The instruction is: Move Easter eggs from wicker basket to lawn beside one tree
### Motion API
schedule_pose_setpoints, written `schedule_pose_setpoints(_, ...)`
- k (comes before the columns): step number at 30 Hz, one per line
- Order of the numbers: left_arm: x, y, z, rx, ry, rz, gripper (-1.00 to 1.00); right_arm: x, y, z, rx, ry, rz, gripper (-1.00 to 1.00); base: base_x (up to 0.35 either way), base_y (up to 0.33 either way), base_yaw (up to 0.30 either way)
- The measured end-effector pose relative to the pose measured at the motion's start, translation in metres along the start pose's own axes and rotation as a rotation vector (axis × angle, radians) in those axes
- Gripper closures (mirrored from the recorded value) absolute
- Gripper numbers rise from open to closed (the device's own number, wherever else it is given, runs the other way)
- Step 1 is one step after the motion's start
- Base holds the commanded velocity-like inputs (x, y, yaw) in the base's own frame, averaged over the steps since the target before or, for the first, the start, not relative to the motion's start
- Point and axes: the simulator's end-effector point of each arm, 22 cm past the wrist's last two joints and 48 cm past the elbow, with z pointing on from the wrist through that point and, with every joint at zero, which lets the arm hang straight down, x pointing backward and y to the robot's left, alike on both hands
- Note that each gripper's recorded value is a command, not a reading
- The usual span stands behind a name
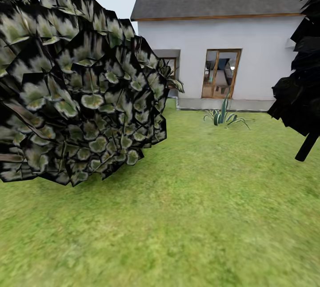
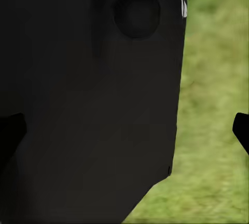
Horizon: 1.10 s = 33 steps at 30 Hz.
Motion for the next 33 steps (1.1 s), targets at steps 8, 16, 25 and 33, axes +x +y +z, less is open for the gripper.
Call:
schedule_pose_setpoints(8, -0.008, -0.005, 0.000, 0.003, 0.003, -0.082, -1.00, -0.048, 0.025, -0.002, -0.030, -0.050, -0.017, -1.00, 0.008, 0.009, 0.000)
schedule_pose_setpoints(16, -0.020, -0.004, -0.001, 0.006, 0.001, -0.131, -1.00, -0.096, 0.026, -0.007, -0.030, -0.098, -0.046, -1.00, 0.008, 0.009, 0.000)
schedule_pose_setpoints(25, -0.044, -0.002, -0.003, 0.005, -0.048, -0.131, -1.00, -0.124, 0.028, -0.012, -0.031, -0.118, -0.046, -1.00, 0.008, 0.009, 0.000)
schedule_pose_setpoints(33, -0.043, 0.018, -0.003, -0.023, -0.069, -0.069, -1.00, -0.102, 0.019, -0.008, -0.019, -0.105, -0.043, -1.00, 0.004, 0.004, 0.120)
